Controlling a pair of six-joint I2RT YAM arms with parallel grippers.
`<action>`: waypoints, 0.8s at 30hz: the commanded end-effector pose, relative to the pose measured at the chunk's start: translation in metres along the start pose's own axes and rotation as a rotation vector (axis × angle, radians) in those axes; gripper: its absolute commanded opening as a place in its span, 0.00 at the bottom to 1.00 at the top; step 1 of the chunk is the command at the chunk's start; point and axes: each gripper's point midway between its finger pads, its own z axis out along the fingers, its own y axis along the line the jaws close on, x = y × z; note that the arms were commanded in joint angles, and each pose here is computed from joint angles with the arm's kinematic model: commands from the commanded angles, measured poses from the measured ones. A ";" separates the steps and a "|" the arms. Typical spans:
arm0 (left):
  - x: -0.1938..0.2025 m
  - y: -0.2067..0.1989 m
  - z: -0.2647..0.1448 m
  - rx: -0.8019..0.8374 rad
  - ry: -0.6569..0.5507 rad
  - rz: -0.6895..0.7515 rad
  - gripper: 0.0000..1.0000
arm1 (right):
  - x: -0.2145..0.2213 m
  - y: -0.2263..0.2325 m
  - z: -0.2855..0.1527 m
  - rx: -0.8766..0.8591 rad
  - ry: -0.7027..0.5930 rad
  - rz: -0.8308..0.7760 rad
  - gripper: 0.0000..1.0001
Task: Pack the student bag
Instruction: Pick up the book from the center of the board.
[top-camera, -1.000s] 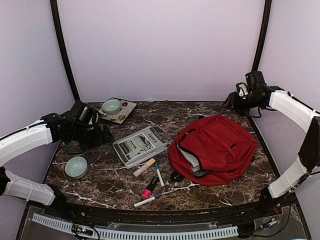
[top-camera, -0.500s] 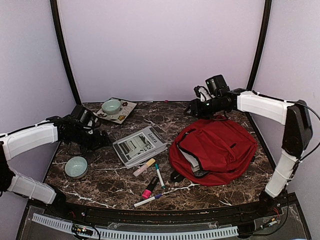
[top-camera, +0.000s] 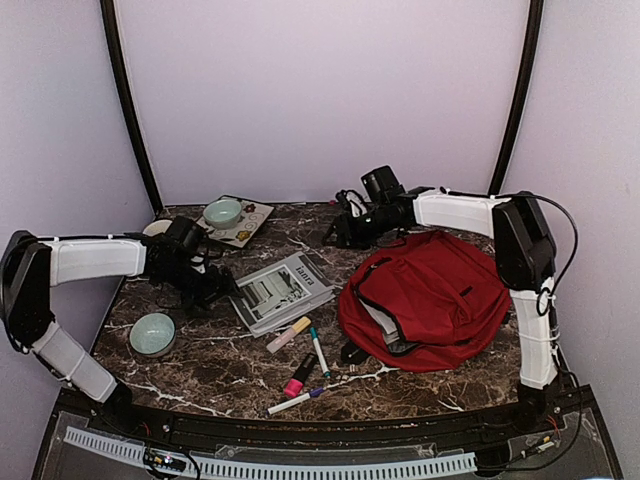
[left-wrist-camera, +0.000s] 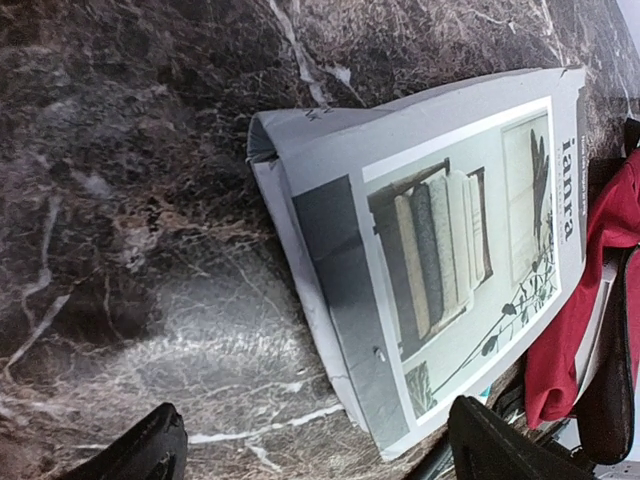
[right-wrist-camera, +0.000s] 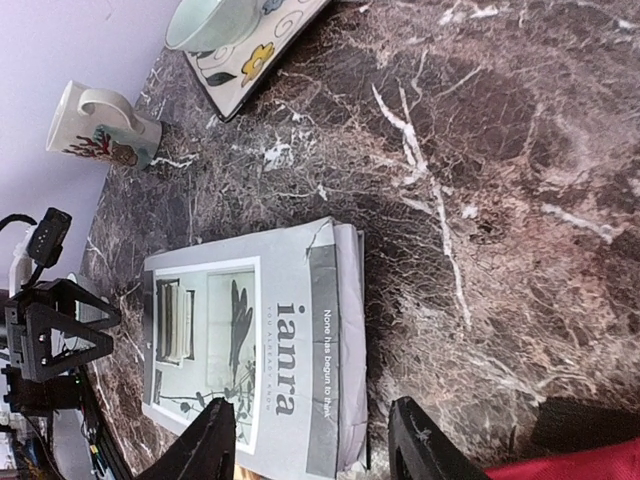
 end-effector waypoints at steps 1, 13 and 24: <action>-0.004 -0.014 0.016 0.072 0.036 -0.053 0.93 | 0.008 0.004 0.031 -0.074 0.035 0.015 0.52; 0.001 -0.021 0.055 0.144 0.132 -0.062 0.81 | 0.058 -0.032 0.083 -0.094 0.170 0.203 0.56; -0.010 -0.069 0.066 0.416 0.150 0.028 0.55 | 0.048 0.015 0.075 -0.319 0.157 0.219 0.34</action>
